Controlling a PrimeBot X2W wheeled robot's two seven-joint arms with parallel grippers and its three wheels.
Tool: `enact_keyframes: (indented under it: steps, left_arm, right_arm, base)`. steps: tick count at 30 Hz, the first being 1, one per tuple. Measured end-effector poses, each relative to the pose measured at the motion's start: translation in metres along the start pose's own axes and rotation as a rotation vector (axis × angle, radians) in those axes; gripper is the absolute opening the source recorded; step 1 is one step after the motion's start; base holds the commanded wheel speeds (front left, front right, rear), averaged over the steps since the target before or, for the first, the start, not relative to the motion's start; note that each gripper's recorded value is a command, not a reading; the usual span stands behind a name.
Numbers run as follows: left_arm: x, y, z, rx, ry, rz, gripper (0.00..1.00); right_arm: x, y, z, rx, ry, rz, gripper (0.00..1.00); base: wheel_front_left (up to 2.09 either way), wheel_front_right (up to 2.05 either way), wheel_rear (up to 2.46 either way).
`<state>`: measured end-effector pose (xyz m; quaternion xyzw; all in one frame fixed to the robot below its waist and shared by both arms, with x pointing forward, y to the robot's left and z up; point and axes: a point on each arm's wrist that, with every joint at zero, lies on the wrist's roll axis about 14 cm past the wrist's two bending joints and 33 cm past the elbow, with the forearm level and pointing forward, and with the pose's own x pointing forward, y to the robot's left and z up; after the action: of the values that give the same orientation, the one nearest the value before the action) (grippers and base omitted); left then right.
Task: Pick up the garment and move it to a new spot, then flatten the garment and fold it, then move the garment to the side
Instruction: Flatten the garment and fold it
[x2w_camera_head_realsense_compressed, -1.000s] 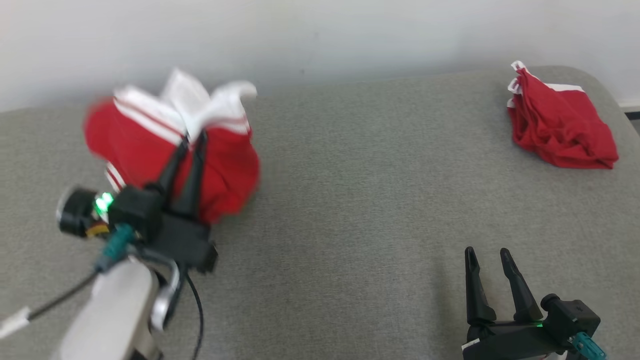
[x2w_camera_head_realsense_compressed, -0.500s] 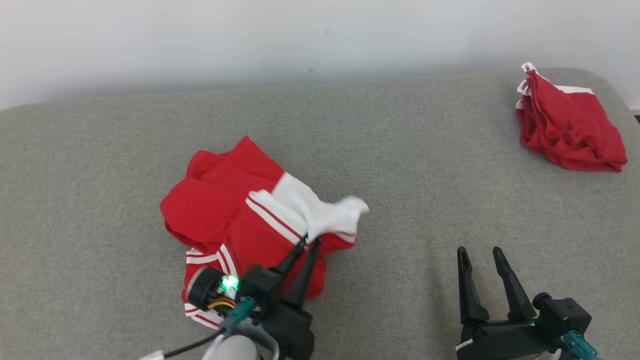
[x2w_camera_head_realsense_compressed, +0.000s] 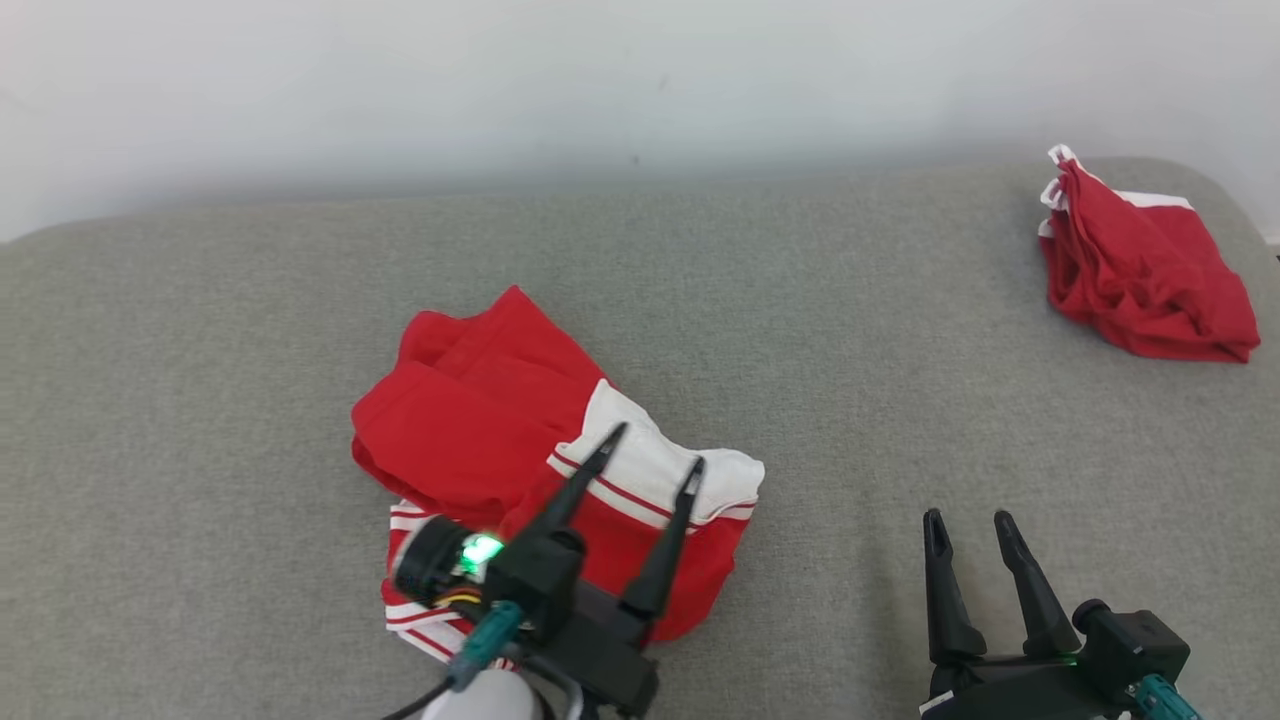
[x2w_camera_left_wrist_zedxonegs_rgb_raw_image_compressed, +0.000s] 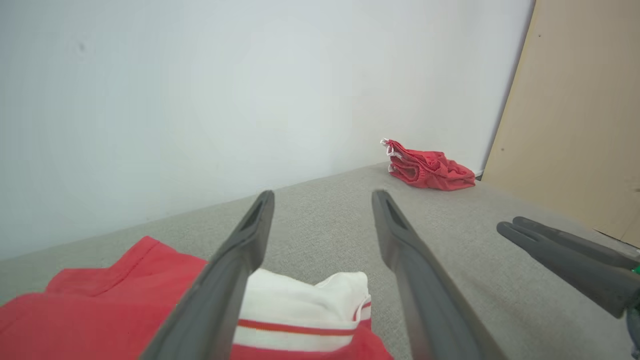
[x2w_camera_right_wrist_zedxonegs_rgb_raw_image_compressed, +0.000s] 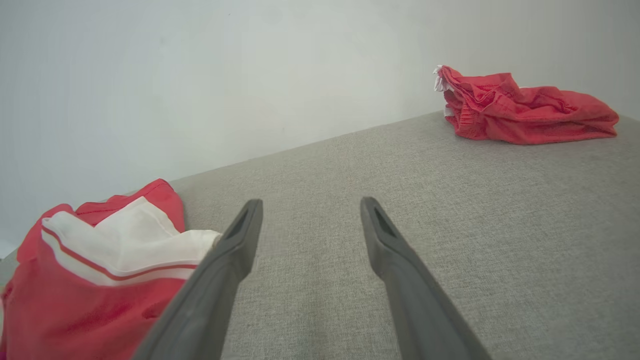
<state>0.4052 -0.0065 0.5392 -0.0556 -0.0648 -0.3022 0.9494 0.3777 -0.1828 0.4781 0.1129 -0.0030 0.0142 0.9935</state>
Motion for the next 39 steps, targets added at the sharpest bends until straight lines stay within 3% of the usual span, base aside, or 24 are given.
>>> enact_keyframes:
  steps: [8, 13, 26, 27, 28, 29, 34, 39]
  left_arm:
    - [-0.037, 0.062, 0.006, 0.059, 0.002, 0.202, 1.00]
    - [-0.059, 0.086, -0.011, 0.057, 0.058, 0.278, 1.00]
    - [-0.076, 0.075, -0.089, -0.075, 0.282, 0.273, 1.00]
    - [-0.077, 0.075, -0.093, -0.082, 0.293, 0.271, 0.78]
    - [-0.076, 0.074, -0.095, -0.088, 0.299, 0.269, 0.35]
    - [-0.073, 0.072, -0.095, -0.089, 0.296, 0.262, 0.00]
    - [-0.051, 0.059, -0.077, -0.075, 0.236, 0.194, 0.00]
    - [-0.024, 0.022, -0.049, -0.044, 0.149, 0.061, 0.00]
  right_arm:
    - [0.003, 0.013, 0.002, 0.010, -0.008, 0.040, 1.00]
    - [0.005, 0.017, 0.001, 0.012, -0.004, 0.051, 1.00]
    - [0.001, 0.002, -0.003, -0.002, 0.010, 0.007, 1.00]
    - [0.001, 0.001, -0.003, -0.003, 0.009, 0.004, 1.00]
    - [0.000, 0.000, -0.002, -0.004, 0.008, 0.001, 1.00]
    - [0.000, -0.001, -0.002, -0.004, 0.006, -0.001, 1.00]
    - [-0.003, -0.006, 0.002, -0.009, -0.004, -0.014, 1.00]
    - [-0.007, -0.010, 0.007, -0.010, -0.016, -0.027, 1.00]
  base:
    - [0.00, 0.00, 0.00]
    - [0.00, 0.00, 0.00]
    - [0.00, 0.00, 0.00]
    - [0.00, 0.00, 0.00]
    - [0.00, 0.00, 0.00]
    - [0.00, 0.00, 0.00]
    - [0.00, 0.00, 0.00]
    - [0.00, 0.00, 0.00]
